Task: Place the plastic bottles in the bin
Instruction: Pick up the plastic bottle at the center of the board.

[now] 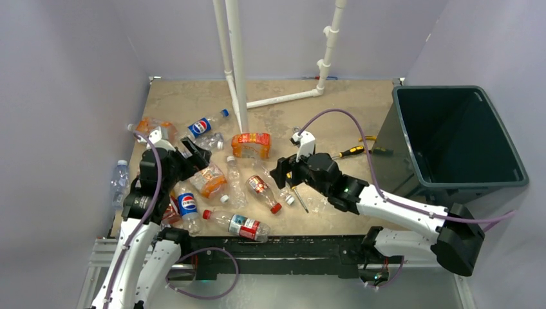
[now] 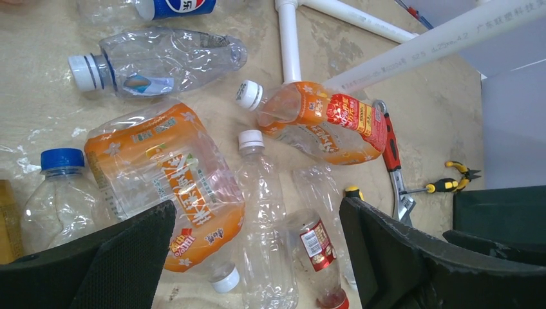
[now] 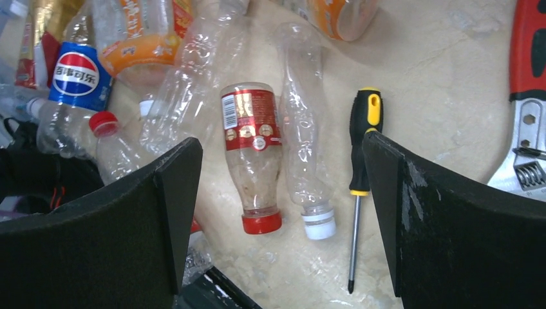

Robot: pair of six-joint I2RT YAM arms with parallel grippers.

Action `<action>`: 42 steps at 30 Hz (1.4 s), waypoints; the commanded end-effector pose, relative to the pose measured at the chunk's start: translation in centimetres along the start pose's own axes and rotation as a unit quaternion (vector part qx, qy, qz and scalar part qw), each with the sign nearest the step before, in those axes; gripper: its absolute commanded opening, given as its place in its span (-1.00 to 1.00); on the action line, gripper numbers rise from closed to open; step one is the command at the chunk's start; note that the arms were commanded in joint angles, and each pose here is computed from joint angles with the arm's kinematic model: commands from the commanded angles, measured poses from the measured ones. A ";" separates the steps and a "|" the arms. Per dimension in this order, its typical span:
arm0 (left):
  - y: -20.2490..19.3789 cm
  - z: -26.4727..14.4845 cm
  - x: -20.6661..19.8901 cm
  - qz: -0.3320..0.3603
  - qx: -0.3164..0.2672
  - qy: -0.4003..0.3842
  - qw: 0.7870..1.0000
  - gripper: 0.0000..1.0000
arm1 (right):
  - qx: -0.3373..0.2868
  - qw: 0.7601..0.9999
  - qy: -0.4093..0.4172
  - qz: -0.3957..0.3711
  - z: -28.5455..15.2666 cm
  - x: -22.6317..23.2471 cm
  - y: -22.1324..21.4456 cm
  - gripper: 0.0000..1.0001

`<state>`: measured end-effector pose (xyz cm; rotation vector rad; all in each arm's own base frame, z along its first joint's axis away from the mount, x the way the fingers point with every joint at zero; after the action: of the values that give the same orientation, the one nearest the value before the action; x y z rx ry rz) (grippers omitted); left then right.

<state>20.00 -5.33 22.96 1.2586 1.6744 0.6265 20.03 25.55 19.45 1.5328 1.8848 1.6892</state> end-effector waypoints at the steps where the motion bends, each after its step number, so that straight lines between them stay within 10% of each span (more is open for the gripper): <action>1: 0.6 0.2 0.4 -0.005 -0.018 0.020 1.000 0.99 | -0.032 0.999 -0.022 0.010 0.7 0.3 1.9 0.86; 25: -1.5 2.0 -0.3 -0.011 0.025 -0.024 0.999 0.96 | 0.101 0.990 -0.102 0.013 2.2 -4.3 -8.0 0.16; 42: -1.7 2.2 -0.5 -0.011 0.031 -0.033 0.999 0.91 | 0.143 0.985 -0.093 -0.001 4.2 -4.6 -10.3 0.08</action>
<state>20.74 -6.38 20.13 1.3047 1.7038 0.5150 18.79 25.67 7.02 1.7393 2.1085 1.2232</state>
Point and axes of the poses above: each gripper's point midway between its finger pads, its own z axis out along the fingers, its own x axis along the line the jaws close on, y = z × x, the point moved 5 cm from there along -z, back along the fingers, and after that the axes turned 13 degrees about z, right-handed, at the moved point
